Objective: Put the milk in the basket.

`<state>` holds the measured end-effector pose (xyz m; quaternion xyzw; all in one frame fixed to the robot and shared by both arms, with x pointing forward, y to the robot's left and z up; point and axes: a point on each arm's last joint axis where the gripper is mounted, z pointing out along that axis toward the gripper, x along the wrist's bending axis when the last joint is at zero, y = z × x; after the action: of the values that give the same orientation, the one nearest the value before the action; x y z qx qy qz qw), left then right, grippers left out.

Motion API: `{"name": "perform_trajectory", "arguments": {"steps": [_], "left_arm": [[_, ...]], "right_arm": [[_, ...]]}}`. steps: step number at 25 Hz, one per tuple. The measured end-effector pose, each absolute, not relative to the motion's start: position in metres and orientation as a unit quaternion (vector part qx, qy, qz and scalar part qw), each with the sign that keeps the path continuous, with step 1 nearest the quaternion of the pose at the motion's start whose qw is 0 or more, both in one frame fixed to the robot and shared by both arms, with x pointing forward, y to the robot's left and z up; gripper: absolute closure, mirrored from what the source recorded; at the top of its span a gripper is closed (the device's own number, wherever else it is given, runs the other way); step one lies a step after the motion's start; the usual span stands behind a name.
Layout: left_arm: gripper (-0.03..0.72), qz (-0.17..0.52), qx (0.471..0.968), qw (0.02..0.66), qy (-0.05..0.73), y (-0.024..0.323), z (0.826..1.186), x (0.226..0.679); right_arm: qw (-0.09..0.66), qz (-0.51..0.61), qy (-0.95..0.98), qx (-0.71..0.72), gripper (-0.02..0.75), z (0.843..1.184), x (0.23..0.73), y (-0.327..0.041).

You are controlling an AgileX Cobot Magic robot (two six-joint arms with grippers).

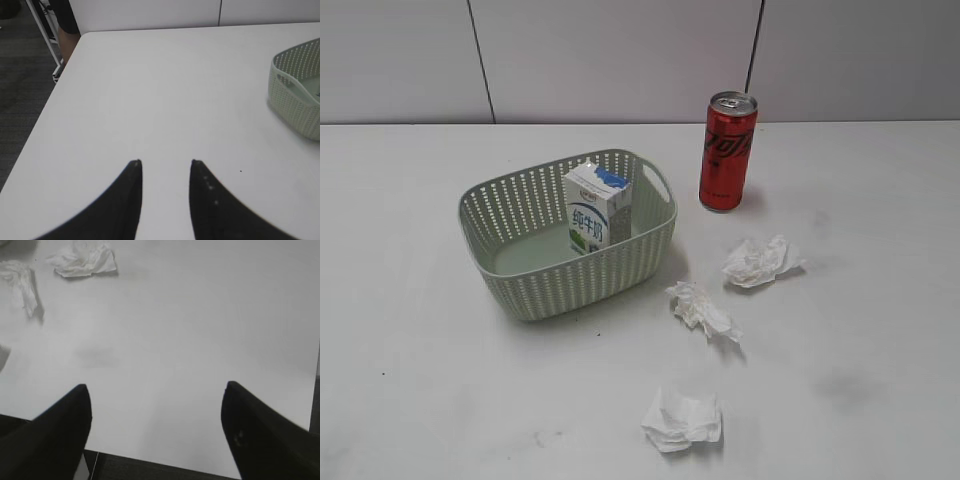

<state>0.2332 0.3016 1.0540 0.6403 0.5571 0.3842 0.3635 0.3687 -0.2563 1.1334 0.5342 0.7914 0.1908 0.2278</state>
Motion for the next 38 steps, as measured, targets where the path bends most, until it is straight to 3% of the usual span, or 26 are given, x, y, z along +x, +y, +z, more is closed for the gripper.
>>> {"name": "perform_trajectory", "arguments": {"steps": [14,38], "left_arm": [[0.449,0.384,0.640,0.364,0.557,0.302,1.054,0.233],[0.449,0.384,0.640,0.364,0.557,0.302,1.054,0.233]], "right_arm": [[0.237,0.248,0.776,0.530,0.114,1.056,0.276,-0.296],[0.269,0.307,0.765,0.499,0.157,1.050,0.278,-0.292]]}}
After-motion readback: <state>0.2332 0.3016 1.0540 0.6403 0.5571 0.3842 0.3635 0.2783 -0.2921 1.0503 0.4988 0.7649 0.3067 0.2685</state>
